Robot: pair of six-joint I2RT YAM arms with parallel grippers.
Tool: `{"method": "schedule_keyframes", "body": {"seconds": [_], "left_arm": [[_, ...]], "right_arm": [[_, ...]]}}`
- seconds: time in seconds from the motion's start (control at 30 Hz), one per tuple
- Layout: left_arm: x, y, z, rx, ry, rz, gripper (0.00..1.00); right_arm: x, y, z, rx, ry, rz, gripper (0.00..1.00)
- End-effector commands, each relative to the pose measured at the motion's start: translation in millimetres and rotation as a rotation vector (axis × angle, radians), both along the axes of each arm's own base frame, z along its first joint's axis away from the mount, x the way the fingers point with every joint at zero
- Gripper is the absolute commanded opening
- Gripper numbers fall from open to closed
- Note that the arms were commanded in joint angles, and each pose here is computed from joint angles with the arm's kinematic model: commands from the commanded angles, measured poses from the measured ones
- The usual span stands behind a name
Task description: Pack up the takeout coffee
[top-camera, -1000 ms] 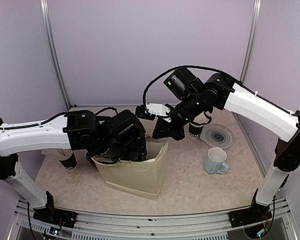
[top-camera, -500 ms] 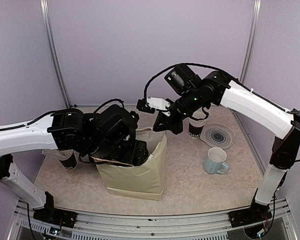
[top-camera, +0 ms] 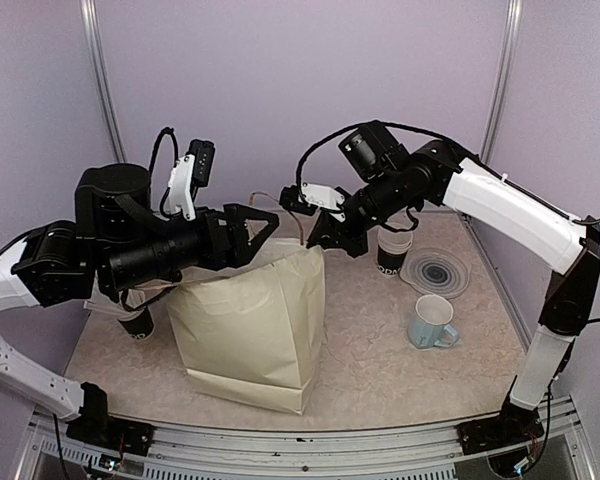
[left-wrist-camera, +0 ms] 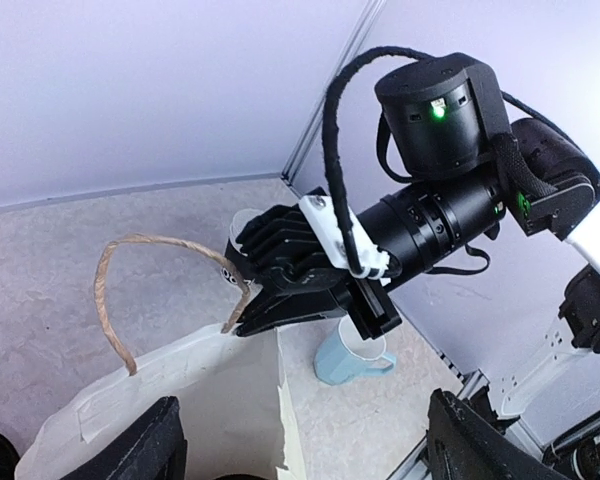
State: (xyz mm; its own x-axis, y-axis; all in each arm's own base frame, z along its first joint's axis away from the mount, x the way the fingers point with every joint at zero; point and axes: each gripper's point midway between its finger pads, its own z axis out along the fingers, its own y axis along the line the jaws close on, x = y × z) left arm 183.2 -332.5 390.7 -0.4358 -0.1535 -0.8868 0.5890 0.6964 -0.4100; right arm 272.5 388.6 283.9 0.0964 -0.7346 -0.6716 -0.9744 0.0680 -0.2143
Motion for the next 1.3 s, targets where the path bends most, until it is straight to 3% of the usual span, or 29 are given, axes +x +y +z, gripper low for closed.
{"method": "schedule_keyframes", "body": {"seconds": [0.0,0.47,0.7,0.87,0.93,1.0,1.17,1.27], "left_arm": [[13,4,13,-0.09,-0.071,0.083,0.81],[23,-1,-14,-0.208,-0.197,0.203,0.83],[35,4,-29,-0.155,-0.216,0.296,0.87],[42,17,-39,-0.197,-0.251,0.312,0.89],[49,15,-44,-0.201,-0.253,0.308,0.89],[52,10,-47,-0.186,-0.268,0.305,0.89],[52,1,-44,-0.207,-0.27,0.291,0.89],[51,5,-37,-0.239,-0.259,0.317,0.89]], "right_arm": [[10,-6,10,0.017,-0.046,0.002,0.0],[12,-7,8,0.031,-0.023,0.01,0.0],[23,-13,8,0.04,-0.034,-0.01,0.0],[31,-17,1,0.038,-0.019,-0.022,0.0],[32,-18,1,0.037,-0.003,-0.028,0.25],[32,-21,11,0.047,-0.012,-0.03,0.4],[16,-37,57,0.117,-0.098,-0.007,0.63],[-15,-45,73,0.167,-0.086,0.082,0.66]]}}
